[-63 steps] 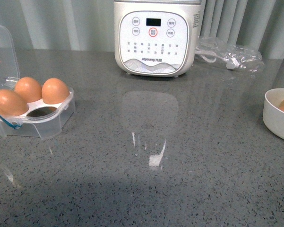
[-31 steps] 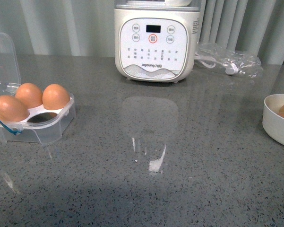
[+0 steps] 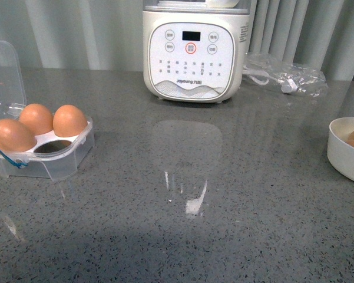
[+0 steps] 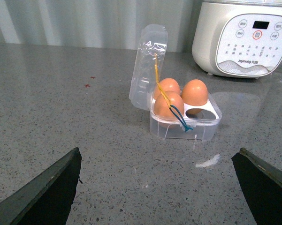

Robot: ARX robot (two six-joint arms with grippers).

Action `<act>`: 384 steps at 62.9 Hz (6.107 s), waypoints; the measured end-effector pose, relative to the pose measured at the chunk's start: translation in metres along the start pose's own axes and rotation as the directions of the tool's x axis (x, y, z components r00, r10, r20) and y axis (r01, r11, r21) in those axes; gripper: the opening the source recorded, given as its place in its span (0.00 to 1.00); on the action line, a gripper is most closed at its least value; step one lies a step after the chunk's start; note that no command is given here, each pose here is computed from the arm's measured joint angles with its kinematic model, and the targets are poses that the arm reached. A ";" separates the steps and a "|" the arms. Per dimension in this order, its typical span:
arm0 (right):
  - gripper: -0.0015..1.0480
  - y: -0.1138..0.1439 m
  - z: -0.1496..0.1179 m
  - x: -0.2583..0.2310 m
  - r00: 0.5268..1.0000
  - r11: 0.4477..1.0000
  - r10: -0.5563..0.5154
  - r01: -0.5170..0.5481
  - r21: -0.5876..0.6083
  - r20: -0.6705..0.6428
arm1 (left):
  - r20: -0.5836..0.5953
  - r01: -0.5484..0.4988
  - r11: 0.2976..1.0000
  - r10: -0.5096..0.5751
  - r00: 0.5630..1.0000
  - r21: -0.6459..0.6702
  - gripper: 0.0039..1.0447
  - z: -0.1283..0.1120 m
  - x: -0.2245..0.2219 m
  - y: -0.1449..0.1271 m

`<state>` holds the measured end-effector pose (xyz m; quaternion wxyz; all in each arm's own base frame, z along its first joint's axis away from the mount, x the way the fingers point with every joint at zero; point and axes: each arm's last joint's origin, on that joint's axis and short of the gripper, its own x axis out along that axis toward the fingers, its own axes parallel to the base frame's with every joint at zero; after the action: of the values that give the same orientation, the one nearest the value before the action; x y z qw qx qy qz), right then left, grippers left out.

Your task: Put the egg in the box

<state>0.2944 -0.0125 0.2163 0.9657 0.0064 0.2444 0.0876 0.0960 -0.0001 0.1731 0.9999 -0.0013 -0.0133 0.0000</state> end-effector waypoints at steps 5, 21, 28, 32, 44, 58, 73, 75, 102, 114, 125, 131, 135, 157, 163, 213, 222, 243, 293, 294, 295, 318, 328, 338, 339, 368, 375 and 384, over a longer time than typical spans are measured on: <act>0.93 0.000 -0.001 0.001 1.000 1.000 0.001 -0.001 -0.001 -0.004 | 0.000 0.000 1.000 0.000 1.000 0.000 0.94 0.000 0.000 0.000; 0.68 -0.001 -0.002 0.002 1.000 1.000 0.004 -0.004 -0.002 -0.011 | 0.000 0.000 1.000 0.000 1.000 0.000 0.94 0.000 0.000 0.000; 0.49 -0.001 -0.003 0.003 1.000 1.000 0.010 -0.010 -0.002 -0.014 | 0.000 0.000 1.000 0.000 1.000 0.000 0.94 0.000 0.000 0.000; 0.42 -0.001 -0.003 0.003 1.000 1.000 0.011 -0.012 -0.006 -0.014 | 0.000 0.000 1.000 0.000 1.000 0.000 0.94 0.000 0.000 0.000; 0.41 0.001 -0.001 -0.001 1.000 1.000 0.012 -0.012 -0.012 -0.003 | 0.000 0.000 1.000 0.000 1.000 0.000 0.94 0.000 0.000 0.000; 0.41 0.010 0.012 -0.018 0.998 0.999 0.022 -0.019 -0.038 0.059 | 0.000 0.000 1.000 0.000 1.000 0.000 0.94 0.000 0.000 0.000; 0.41 0.023 0.046 -0.023 0.982 0.996 0.058 -0.044 -0.083 0.178 | 0.000 0.000 1.000 0.000 1.000 0.000 0.94 0.000 0.000 0.000; 0.41 0.026 0.052 -0.021 0.978 0.995 0.071 -0.055 -0.087 0.197 | 0.000 0.000 1.000 0.000 1.000 0.000 0.94 0.000 0.000 0.000; 0.41 0.112 0.085 0.051 0.932 0.955 0.287 -0.259 -0.145 0.224 | 0.000 0.000 1.000 0.000 1.000 0.000 0.94 0.000 0.000 0.000; 0.41 0.163 0.091 0.076 0.892 0.912 0.404 -0.377 -0.162 0.202 | 0.000 0.000 1.000 0.000 1.000 0.000 0.94 0.000 0.000 0.000; 0.41 0.208 0.084 0.086 0.819 0.824 0.563 -0.546 -0.152 0.113 | 0.000 0.000 1.000 0.000 1.000 0.000 0.94 0.000 0.000 0.000; 0.41 0.224 0.079 0.083 0.770 0.770 0.634 -0.620 -0.148 0.072 | 0.000 0.000 1.000 0.000 1.000 0.000 0.94 0.000 0.000 0.000; 0.41 0.232 0.077 0.080 0.735 0.732 0.677 -0.664 -0.150 0.051 | 0.000 0.000 1.000 0.000 1.000 0.000 0.94 0.000 0.000 0.000; 0.41 0.225 0.051 0.060 0.644 0.620 0.763 -0.753 -0.221 -0.051 | 0.000 0.000 1.000 0.000 1.000 0.000 0.94 0.000 0.000 0.000; 0.41 0.225 0.051 0.060 0.647 0.621 0.761 -0.749 -0.229 -0.054 | 0.000 0.000 1.000 0.000 1.000 0.000 0.94 0.000 0.000 0.000; 0.41 0.274 0.045 0.086 0.633 0.595 0.765 -0.766 -0.243 -0.122 | 0.000 0.000 1.000 0.000 1.000 0.000 0.94 0.000 0.000 0.000; 0.41 0.277 0.042 0.087 0.630 0.592 0.766 -0.769 -0.242 -0.129 | 0.000 0.000 1.000 0.000 1.000 0.000 0.94 0.000 0.000 0.000; 0.41 0.278 0.038 0.089 0.627 0.586 0.765 -0.773 -0.242 -0.146 | 0.000 0.000 1.000 0.000 1.000 0.000 0.94 0.000 0.000 0.000; 0.93 0.261 0.049 0.087 0.647 0.612 0.757 -0.751 -0.248 -0.094 | 0.000 0.000 1.000 0.000 1.000 0.000 0.94 0.000 0.000 0.000; 0.93 0.260 0.049 0.086 0.647 0.612 0.757 -0.750 -0.249 -0.088 | 0.000 0.000 1.000 0.000 1.000 0.000 0.94 0.000 0.000 0.000; 0.93 0.259 0.050 0.086 0.648 0.613 0.757 -0.749 -0.250 -0.084 | 0.000 0.000 1.000 0.000 1.000 0.000 0.94 0.000 0.000 0.000; 0.93 0.144 0.061 0.038 0.889 0.928 0.373 -0.358 -0.103 0.267 | 0.000 0.000 1.000 0.000 1.000 0.000 0.94 0.000 0.000 0.000; 0.93 0.085 0.039 0.001 0.927 0.998 0.052 -0.036 -0.049 0.372 | 0.000 0.000 1.000 0.000 1.000 0.000 0.94 0.000 0.000 0.000; 0.93 0.042 0.014 -0.037 0.870 0.965 -0.199 0.255 -0.066 0.451 | 0.000 0.000 1.000 0.000 1.000 0.000 0.94 0.000 0.000 0.000; 0.93 0.037 0.012 -0.041 0.859 0.957 -0.220 0.281 -0.068 0.461 | 0.000 0.000 1.000 0.000 1.000 0.000 0.94 0.000 0.000 0.000; 0.56 0.016 -0.053 -0.119 0.880 0.980 -0.168 0.199 -0.023 0.445 | 0.000 0.000 1.000 0.000 1.000 0.000 0.94 0.000 0.000 0.000; 0.35 0.022 -0.067 -0.127 0.866 0.982 -0.174 0.191 0.011 0.469 | 0.000 0.000 1.000 0.000 1.000 0.000 0.94 0.000 0.000 0.000; 0.08 0.032 -0.083 -0.126 0.863 0.979 -0.194 0.203 0.032 0.467 | 0.000 0.000 1.000 0.000 1.000 0.000 0.94 0.000 0.000 0.000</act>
<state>0.1403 -0.0054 0.2041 0.9999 -0.0067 0.0030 -0.0139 0.0960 -0.0001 0.1731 0.9999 -0.0013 -0.0134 0.0000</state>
